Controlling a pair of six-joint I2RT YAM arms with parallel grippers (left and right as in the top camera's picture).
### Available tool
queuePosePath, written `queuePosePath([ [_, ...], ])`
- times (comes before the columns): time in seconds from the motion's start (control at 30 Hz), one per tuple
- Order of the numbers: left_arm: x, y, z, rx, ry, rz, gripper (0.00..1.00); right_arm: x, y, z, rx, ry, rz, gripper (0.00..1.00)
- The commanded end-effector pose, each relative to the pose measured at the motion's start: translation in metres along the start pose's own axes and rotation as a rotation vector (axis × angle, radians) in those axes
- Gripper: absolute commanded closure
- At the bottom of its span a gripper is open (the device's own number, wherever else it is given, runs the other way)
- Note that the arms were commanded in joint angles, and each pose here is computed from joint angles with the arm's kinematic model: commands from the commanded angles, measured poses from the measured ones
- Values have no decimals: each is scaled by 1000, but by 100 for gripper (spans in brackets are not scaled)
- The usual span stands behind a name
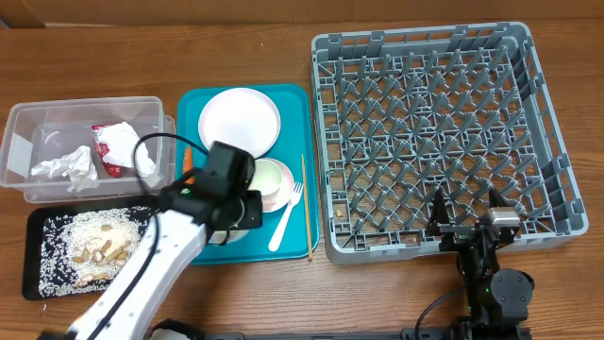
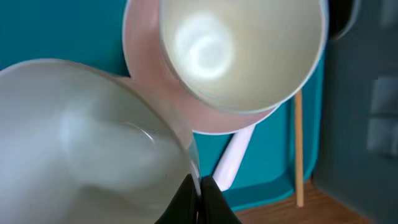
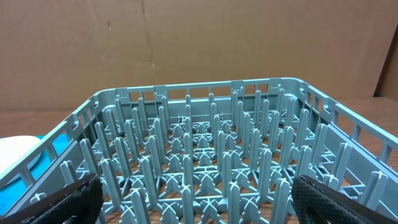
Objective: Sort waste into correct bins and load items into the dishwasher
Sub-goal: 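Carry the empty bowl right and set it down on the teal tray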
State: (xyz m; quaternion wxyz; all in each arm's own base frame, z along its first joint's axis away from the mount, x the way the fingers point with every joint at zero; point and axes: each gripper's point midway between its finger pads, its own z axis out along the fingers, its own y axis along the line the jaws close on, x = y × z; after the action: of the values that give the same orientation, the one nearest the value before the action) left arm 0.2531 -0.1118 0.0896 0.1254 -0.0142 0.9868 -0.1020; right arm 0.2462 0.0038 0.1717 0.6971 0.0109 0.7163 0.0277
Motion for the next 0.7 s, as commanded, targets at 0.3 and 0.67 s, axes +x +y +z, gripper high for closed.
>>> queuePosePath([
  [0.3,13,9,25,-112,110,2,53,2,-3,0,12,-3,-3,0],
  [0.67,-69,6,-71,-260,-107,72,36,2,-2,0,12,-3,-3,0],
])
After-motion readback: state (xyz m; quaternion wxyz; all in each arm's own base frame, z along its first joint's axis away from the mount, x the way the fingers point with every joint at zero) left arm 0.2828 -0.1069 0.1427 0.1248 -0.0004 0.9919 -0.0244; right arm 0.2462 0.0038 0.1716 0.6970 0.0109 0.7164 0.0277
